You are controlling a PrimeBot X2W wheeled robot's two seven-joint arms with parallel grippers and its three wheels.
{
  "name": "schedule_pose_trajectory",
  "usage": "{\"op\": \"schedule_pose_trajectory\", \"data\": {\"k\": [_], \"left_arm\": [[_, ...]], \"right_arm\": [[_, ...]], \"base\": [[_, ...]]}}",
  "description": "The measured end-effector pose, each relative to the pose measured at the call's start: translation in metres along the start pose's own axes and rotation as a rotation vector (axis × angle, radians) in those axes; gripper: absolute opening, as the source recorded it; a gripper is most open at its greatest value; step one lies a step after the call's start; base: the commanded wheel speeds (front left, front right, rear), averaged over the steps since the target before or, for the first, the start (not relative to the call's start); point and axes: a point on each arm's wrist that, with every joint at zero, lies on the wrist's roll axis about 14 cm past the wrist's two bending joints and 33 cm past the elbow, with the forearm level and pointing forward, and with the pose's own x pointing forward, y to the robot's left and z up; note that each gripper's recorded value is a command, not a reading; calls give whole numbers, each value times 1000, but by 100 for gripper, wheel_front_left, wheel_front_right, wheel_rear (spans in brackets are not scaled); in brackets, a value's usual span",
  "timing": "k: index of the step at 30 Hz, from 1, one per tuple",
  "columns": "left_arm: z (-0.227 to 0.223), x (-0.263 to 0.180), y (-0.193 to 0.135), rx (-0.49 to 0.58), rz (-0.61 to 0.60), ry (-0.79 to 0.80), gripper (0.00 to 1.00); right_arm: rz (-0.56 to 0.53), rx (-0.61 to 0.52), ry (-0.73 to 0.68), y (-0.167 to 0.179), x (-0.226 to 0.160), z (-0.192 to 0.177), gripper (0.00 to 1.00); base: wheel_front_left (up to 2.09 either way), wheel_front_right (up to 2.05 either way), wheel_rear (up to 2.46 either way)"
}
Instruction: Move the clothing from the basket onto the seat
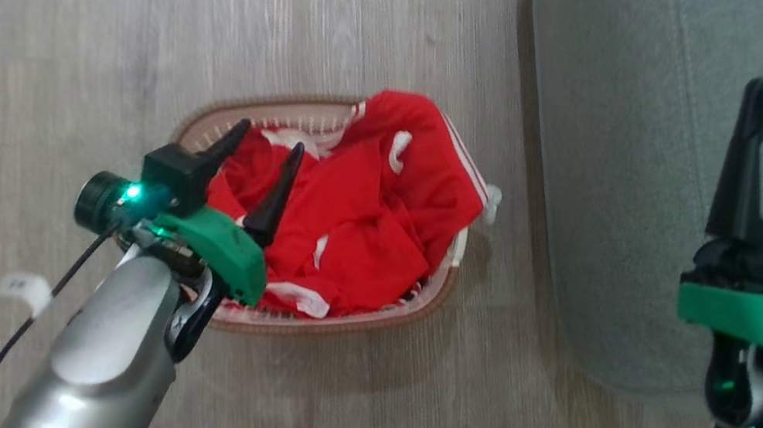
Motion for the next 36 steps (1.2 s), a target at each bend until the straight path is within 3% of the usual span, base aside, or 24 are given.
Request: {"op": "schedule_pose_trajectory", "data": {"k": [15,27,36], "left_arm": [[-119,44,10,-1,-69,402,100],[-221,33,18,185,-164,837,100],[-266,24,26,295,-209,1057,100]], "right_arm": [[-17,-32,1,-11,32,-29,100],[-27,-71,34,-22,44,-56,100],[-44,-89,69,-33,46,-73,100]], "base": [[0,0,0],[0,0,0],[0,0,0]]}}
